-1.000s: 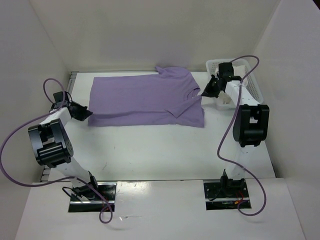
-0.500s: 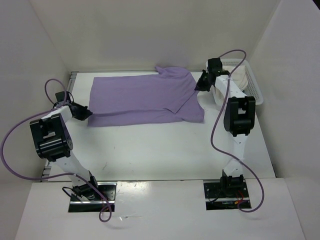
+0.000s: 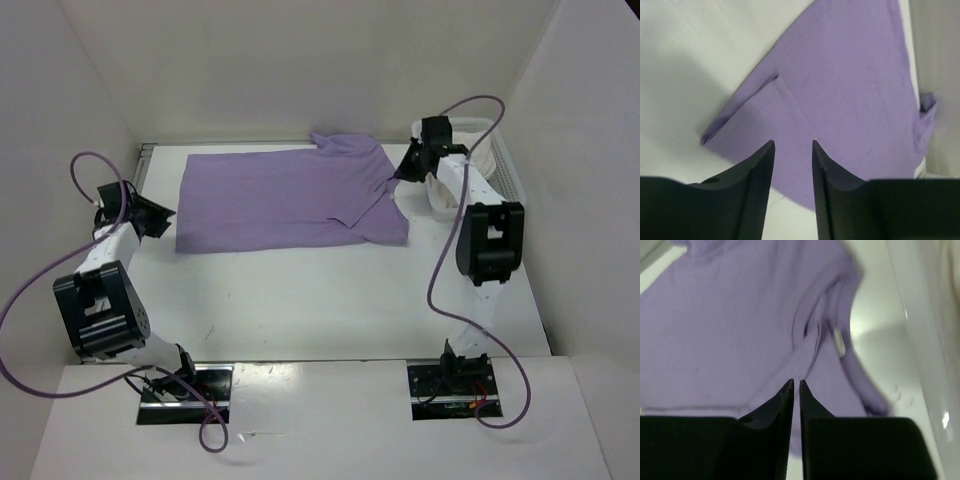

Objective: Fold and stack the t-shirts
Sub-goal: Fold the flattened tshirt in 1/3 of the way

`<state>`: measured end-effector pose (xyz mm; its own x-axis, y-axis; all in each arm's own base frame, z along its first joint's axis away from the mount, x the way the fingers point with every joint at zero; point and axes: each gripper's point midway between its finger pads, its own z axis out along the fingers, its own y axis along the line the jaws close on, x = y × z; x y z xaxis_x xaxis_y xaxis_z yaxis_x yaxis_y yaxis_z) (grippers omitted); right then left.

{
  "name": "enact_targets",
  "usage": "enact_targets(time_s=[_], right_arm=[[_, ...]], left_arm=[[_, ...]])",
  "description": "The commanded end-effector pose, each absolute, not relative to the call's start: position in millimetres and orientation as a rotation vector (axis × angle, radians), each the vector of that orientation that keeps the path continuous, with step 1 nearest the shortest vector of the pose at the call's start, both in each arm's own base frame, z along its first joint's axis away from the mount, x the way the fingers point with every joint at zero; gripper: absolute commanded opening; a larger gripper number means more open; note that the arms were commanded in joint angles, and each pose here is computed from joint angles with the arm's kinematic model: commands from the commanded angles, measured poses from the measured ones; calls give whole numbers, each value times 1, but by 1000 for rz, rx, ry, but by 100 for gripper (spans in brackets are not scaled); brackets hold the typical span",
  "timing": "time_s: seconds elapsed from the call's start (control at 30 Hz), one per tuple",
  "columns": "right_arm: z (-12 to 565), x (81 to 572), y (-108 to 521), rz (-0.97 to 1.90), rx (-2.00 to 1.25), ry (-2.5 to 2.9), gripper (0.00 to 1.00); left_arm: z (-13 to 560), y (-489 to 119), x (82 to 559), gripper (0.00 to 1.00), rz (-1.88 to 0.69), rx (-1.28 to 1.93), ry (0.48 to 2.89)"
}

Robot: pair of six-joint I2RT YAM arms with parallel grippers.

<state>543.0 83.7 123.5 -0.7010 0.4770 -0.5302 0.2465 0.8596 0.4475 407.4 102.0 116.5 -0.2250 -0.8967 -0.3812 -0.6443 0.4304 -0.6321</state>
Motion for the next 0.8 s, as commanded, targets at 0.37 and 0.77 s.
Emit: enact_targets(time_s=[0.37, 0.77], right_arm=[[98, 387, 79, 465, 631, 2420, 21], [39, 384, 64, 354, 824, 2440, 48]], left_arm=[[34, 89, 343, 49, -457, -1518, 2098], [11, 96, 348, 27, -432, -1557, 2087]])
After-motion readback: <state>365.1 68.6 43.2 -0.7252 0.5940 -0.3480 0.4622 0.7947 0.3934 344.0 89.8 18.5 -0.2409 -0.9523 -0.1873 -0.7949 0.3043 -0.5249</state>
